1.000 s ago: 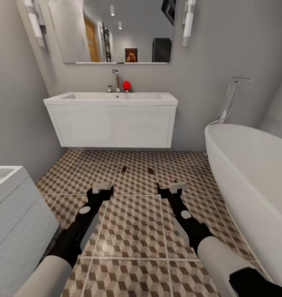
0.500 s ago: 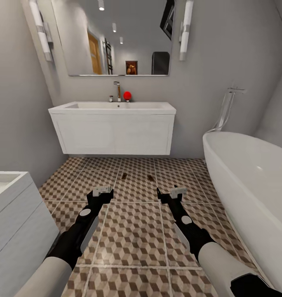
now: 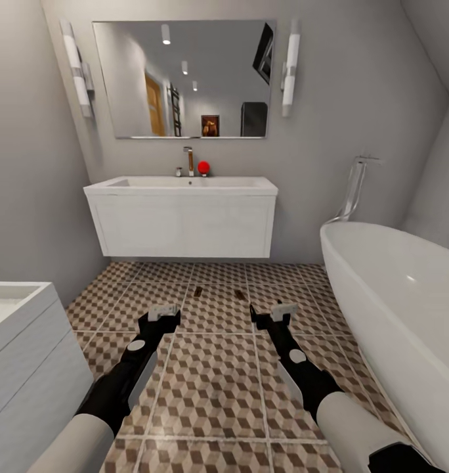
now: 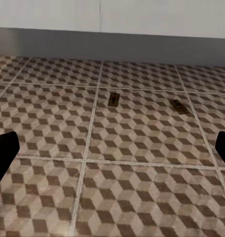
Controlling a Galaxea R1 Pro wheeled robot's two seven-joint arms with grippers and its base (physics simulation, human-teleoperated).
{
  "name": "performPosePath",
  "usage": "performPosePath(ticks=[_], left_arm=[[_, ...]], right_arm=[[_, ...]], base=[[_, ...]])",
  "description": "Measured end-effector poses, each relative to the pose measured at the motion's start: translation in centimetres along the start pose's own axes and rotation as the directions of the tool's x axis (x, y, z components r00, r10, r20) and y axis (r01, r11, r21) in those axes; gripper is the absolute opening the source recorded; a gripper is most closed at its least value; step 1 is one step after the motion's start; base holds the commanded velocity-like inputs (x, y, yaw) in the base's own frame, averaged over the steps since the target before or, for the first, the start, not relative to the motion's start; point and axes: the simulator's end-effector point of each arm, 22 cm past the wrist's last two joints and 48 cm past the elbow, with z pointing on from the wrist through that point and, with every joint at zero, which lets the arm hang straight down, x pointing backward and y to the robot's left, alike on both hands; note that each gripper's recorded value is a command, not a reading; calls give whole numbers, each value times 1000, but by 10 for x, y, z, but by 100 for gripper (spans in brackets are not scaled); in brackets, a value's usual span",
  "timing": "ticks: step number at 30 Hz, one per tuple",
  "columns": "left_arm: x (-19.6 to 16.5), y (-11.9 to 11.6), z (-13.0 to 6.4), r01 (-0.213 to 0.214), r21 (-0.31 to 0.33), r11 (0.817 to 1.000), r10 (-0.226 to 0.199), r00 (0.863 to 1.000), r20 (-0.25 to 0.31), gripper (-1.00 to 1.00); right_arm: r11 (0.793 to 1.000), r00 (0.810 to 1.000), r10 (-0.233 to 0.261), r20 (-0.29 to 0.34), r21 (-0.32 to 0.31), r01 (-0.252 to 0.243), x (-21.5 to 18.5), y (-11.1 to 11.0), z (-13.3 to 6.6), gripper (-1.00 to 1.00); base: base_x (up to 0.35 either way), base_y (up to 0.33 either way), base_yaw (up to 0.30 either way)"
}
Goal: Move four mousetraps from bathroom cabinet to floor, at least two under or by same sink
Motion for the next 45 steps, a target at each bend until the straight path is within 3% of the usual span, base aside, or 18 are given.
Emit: performPosePath(ticks=[12,22,45], left_arm=[[-6,2,-12,-3,-4,1000,3,1000,6,100],[-6,7,-18,1,-15,1000,0,999,45,100],[64,34,-33,-17,-72,997,14,999,-44,100]], right_arm=[[1000,999,-3,51,1,3,-25,1,-11,100],[1000,997,-7,82,3,7,-39,2,-22,100],[1000,999,-14,34,18,13,-25,-9,-42,100]], base=[[0,0,0],[0,0,0],[0,0,0]])
